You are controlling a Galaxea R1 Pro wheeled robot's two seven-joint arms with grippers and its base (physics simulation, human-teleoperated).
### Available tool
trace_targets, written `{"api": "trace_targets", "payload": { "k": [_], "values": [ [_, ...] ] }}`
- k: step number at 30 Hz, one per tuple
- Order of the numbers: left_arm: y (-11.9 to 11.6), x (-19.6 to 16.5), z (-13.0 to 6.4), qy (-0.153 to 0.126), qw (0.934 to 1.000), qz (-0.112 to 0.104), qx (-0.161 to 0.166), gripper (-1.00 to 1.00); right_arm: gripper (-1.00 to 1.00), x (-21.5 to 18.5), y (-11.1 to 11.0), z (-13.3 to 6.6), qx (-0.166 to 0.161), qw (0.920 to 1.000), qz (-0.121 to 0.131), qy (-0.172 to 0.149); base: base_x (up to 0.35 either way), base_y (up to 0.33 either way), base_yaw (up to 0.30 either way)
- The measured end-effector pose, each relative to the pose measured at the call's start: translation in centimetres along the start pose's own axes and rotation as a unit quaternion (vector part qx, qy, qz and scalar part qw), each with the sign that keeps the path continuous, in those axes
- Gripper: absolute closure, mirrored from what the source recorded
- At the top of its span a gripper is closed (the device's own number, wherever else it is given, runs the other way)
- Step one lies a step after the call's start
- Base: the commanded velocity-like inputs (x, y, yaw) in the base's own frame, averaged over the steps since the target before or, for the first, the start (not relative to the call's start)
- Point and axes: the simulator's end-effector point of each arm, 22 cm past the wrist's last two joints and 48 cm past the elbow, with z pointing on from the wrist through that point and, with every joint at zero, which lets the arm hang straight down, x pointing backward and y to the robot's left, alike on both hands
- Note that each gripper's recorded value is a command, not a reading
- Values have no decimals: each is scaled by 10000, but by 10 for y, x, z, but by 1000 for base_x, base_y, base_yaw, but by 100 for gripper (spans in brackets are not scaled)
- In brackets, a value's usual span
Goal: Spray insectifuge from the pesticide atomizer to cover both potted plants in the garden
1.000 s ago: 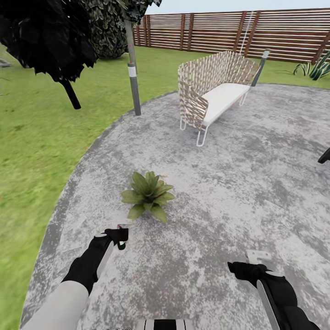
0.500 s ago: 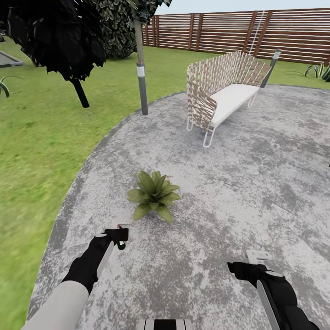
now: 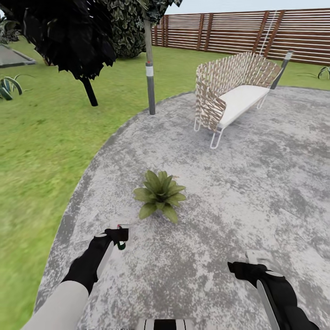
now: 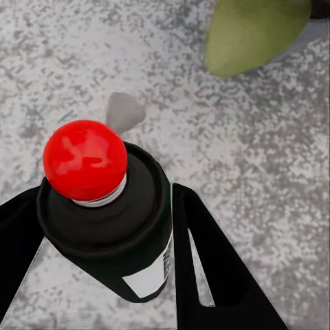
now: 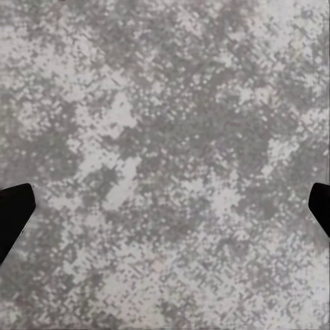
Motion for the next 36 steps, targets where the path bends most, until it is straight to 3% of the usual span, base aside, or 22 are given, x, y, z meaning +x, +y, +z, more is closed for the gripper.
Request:
{"api": "trace_targets", "payload": {
  "k": [5,10,12,14,17,19,20,23,25,30,33,34,36],
  "values": [
    [0,-10,-3,-89,10000,1,27,100,-100,0,-1,0,11,10000,-8,-2,0,0,152],
    [-2,-46,-24,-234,9997,40,61,100,-100,0,-1,0,16,10000,-23,4,0,0,16],
    [-10,-44,-32,-136,9997,120,162,100,-100,0,-1,0,4,10000,-26,-1,0,0,3],
    [-37,-38,-43,20,9972,253,696,100,-100,-2,-8,0,45,10000,-61,-18,0,0,0],
    [-47,-45,-57,-14,9901,423,1339,100,-100,-14,-27,-1,87,9997,-230,-94,0,0,0],
    [-45,-47,-67,-26,9826,557,1770,100,-100,-33,-31,-2,-71,9992,-327,-234,0,0,0],
    [-44,-46,-80,1,9723,689,2235,100,-100,-60,-28,-5,-344,9976,-416,-436,0,0,0],
    [-37,-47,-100,31,9569,893,2764,100,-100,-112,-20,-18,-859,9911,-601,-815,0,0,0],
    [-29,-53,-122,9,9428,1120,3141,100,-100,-162,0,-38,-1506,9783,-765,-1201,0,0,0],
    [-32,-59,-148,63,9190,1421,3677,100,-100,-210,48,-79,-2685,9445,-1021,-1591,0,0,0],
    [-51,-56,-157,264,8983,1903,3952,100,-100,-236,73,-109,-3318,9179,-1198,-1817,0,0,0],
    [-62,-46,-157,451,8885,2215,3993,100,-100,-256,81,-125,-3487,9069,-1277,-1993,0,0,0],
    [-70,-34,-156,619,8794,2476,4019,100,-100,-272,84,-135,-3566,8999,-1338,-2122,0,0,0]
  ]
}}
